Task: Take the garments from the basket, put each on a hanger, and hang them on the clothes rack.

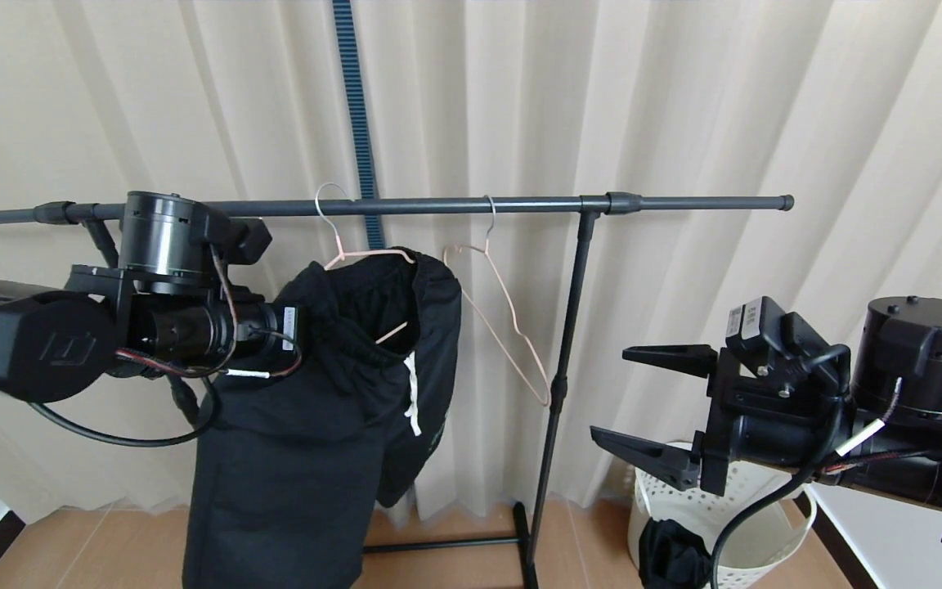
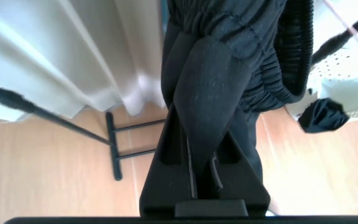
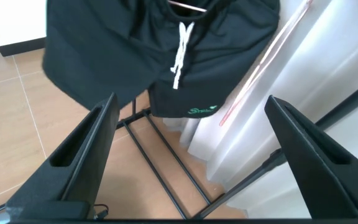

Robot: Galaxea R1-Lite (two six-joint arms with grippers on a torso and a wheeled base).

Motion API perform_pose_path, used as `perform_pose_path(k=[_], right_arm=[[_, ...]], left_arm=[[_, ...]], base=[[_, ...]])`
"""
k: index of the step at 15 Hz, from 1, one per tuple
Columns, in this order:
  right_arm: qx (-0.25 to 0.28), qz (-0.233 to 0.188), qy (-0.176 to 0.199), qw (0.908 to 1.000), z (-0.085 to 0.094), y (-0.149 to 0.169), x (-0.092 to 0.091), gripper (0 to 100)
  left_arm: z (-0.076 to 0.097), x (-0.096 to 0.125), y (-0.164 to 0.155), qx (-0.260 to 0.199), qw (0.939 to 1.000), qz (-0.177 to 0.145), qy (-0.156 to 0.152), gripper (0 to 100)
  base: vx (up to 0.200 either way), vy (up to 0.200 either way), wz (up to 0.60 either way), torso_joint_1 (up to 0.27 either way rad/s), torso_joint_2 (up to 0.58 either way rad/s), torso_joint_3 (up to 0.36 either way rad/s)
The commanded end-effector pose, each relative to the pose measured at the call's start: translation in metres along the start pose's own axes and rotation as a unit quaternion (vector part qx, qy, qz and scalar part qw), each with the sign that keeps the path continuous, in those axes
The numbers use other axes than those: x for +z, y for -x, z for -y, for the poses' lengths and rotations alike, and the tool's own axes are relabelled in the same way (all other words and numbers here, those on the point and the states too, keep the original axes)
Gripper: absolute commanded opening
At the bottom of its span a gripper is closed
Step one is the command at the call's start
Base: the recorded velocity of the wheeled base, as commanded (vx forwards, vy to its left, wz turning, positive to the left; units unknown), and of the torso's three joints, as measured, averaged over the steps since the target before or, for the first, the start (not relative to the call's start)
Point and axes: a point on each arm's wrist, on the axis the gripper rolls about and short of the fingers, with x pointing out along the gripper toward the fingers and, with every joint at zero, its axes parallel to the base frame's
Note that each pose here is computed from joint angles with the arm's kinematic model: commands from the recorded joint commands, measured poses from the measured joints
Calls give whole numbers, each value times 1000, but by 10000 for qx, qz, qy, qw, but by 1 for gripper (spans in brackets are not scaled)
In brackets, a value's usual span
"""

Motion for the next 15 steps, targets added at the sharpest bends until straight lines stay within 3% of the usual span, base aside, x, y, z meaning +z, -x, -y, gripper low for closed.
perform_pose_path(k=[1, 5, 14, 15], right_arm=[[-6, 46, 37, 10000, -1, 2, 2, 100], [-5, 12, 18, 10000, -1, 1, 1, 100], [4, -20, -1, 10000, 0, 0, -1, 100], [4, -20, -1, 10000, 0, 0, -1, 100]], left_arm=[[3, 6, -23, 2, 9999, -32, 114, 0], [5, 18, -39, 12, 9996, 106, 251, 0], [7, 15, -77, -20, 9996, -58, 262, 0], [7, 13, -78, -17, 9996, -88, 260, 100]], base=[[0, 0, 0, 0, 0, 0], [0, 0, 0, 0, 0, 0], [0, 0, 0, 0, 0, 0], [0, 0, 0, 0, 0, 0]])
